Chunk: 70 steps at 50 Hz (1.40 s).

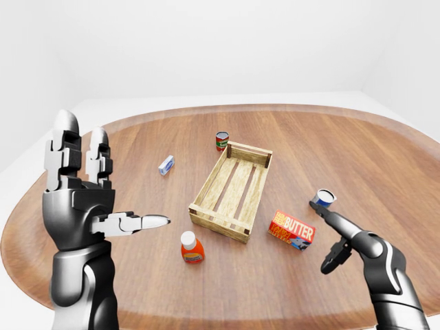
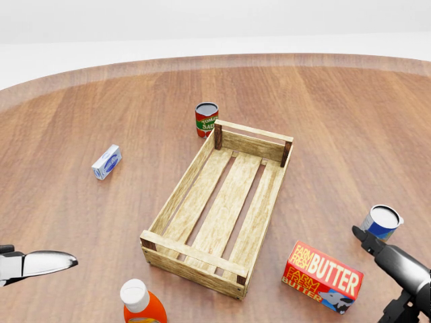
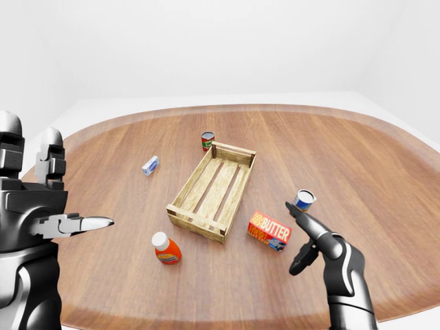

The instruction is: Pick up the butter and put it in the tray.

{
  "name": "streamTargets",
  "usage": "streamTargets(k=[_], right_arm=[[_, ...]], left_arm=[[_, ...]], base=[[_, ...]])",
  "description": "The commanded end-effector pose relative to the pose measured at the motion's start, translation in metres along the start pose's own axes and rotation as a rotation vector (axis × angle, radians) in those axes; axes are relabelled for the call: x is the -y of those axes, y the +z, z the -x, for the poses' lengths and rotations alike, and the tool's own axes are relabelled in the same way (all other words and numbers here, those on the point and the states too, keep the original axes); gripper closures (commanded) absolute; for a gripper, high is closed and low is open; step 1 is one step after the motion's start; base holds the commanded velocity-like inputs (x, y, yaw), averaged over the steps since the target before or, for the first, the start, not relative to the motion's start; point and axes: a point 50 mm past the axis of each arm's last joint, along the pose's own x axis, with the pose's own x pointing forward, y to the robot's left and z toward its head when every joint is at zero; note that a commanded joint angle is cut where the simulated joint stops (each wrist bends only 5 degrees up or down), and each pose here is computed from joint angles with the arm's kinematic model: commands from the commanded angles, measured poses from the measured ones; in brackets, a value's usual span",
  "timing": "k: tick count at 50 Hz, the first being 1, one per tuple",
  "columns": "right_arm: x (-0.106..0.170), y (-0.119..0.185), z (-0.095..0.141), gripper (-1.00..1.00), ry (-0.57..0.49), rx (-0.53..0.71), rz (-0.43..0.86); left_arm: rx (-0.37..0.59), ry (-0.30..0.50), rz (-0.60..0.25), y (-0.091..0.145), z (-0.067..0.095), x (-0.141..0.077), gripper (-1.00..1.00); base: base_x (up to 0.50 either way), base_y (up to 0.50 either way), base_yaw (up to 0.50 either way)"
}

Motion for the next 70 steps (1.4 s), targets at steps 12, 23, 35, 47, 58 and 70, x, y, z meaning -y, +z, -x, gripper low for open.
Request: streamTargets(k=[12, 23, 35, 47, 58, 70], right_arm=[[0.008, -0.005, -0.034, -1.0, 0.121, -0.065, -0.046], [0.008, -0.006, -0.055, -1.0, 0.142, -0.099, -0.136], [0.008, -0.006, -0.07, -1.0, 0.161, -0.152, -0.239], [0.0, -0.005, -0.076, -1.0, 0.191, -0.206, -0.239], [-0.009, -0.005, -0.079, -1.0, 0.212, -0.233, -0.228], [-0.011, -0.005, -0.079, -1.0, 0.239, -0.262, -0.206]], left_arm=[[-0.013, 0.001, -0.001, -0.003, 0.0, 0.0, -1.0], [-0.008, 0.002, -0.001, -0.002, 0.0, 0.0, -1.0], [0.003, 0.006, 0.002, 0.0, -0.001, -0.002, -1.0], [-0.013, 0.004, 0.001, -0.004, -0.001, -0.001, -1.0], [-0.011, 0.008, 0.006, -0.004, -0.002, -0.002, -1.0], [-0.002, 0.008, 0.003, -0.001, -0.002, -0.002, -1.0]], base=[[0.0, 0.0, 0.0], [0.0, 0.0, 0.0], [0.0, 0.0, 0.0], [0.0, 0.0, 0.0], [0.0, 0.0, 0.0], [0.0, 0.0, 0.0]])
